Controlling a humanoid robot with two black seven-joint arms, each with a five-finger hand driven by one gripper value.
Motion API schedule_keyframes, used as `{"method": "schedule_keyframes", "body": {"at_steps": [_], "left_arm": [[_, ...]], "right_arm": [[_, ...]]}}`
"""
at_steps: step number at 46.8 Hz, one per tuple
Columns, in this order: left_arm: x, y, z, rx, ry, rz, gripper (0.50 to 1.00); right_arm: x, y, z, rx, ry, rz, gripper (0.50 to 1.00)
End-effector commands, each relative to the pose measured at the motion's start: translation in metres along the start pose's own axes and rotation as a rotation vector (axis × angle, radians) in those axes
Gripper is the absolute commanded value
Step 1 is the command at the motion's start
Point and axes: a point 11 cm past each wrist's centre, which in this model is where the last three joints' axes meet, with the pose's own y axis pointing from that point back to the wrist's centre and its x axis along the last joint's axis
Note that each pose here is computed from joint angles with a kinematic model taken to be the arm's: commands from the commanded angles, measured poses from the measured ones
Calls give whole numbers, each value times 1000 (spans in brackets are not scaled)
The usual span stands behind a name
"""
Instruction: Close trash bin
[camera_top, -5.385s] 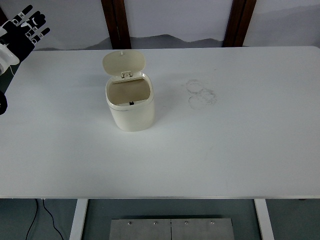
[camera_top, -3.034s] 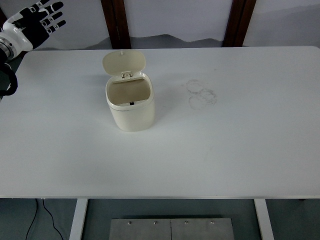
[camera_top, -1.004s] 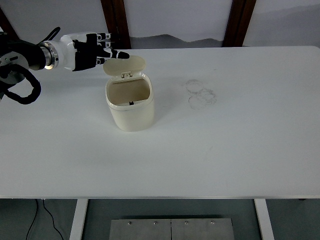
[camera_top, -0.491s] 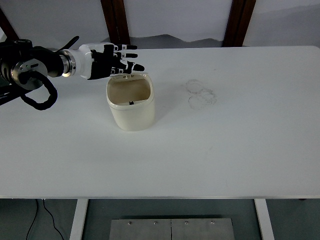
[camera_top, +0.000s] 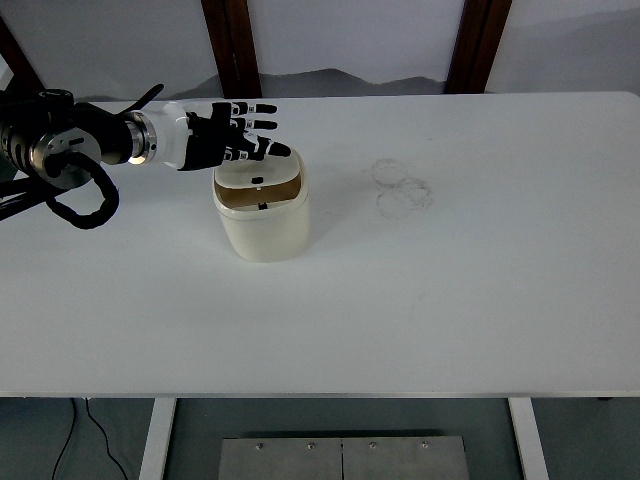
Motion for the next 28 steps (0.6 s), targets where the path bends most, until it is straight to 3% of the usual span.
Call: {"method": "schedule_keyframes", "body": {"at_steps": [1,28], "left_arm": [[1,0,-2,4,-1,2,1000],[4,-1,-10,28,-6,11,1000]], "right_arm": [[0,0,0,0,0,1,995],[-1,0,0,0,-1,-2,995]]}}
